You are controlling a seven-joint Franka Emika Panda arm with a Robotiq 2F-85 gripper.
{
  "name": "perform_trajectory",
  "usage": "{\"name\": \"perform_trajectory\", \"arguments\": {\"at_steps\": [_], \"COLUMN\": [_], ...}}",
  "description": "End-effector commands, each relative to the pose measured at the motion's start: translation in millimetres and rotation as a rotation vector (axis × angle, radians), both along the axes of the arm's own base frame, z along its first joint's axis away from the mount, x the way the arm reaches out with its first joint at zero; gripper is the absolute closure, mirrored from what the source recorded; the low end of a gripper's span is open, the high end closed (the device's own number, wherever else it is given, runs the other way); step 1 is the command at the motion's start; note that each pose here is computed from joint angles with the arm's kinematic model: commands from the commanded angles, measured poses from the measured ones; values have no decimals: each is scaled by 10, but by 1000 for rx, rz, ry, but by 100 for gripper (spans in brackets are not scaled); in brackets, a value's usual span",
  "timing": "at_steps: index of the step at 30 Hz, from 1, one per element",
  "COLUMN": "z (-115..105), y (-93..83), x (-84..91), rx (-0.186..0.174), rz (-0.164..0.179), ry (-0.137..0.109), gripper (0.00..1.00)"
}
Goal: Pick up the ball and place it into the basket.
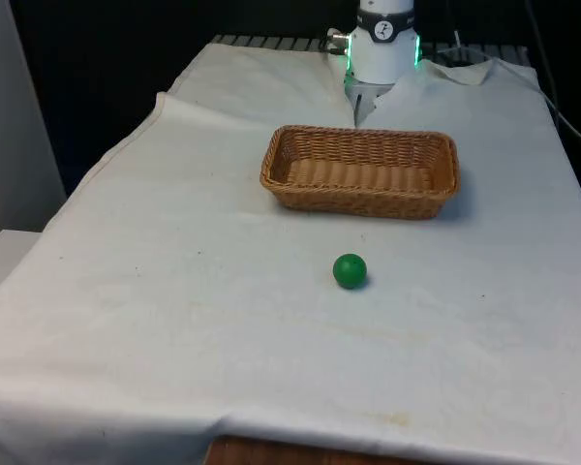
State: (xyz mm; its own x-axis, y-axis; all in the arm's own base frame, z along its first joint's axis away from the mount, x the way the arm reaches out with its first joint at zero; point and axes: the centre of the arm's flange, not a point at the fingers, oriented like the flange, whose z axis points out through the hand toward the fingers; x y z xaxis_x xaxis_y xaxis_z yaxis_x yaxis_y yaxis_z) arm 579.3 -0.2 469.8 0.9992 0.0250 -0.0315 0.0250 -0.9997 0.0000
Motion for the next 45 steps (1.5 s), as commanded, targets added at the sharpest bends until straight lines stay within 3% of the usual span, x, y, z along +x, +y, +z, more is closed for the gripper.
{"name": "perform_trajectory", "arguments": {"at_steps": [1, 20, 28, 32, 37, 45], "z": [-30, -438, -687, -837, -936, -1231], "y": [9, 213, 238, 264, 251, 254], "x": [46, 483, 560, 606, 632, 755], "rx": [6, -30, -47, -49, -66, -74], "rz": [0, 27, 50, 85, 103, 147], "ry": [-4, -97, -100, -108, -104, -119], "gripper": [0, 0, 0, 0, 0, 0]}}
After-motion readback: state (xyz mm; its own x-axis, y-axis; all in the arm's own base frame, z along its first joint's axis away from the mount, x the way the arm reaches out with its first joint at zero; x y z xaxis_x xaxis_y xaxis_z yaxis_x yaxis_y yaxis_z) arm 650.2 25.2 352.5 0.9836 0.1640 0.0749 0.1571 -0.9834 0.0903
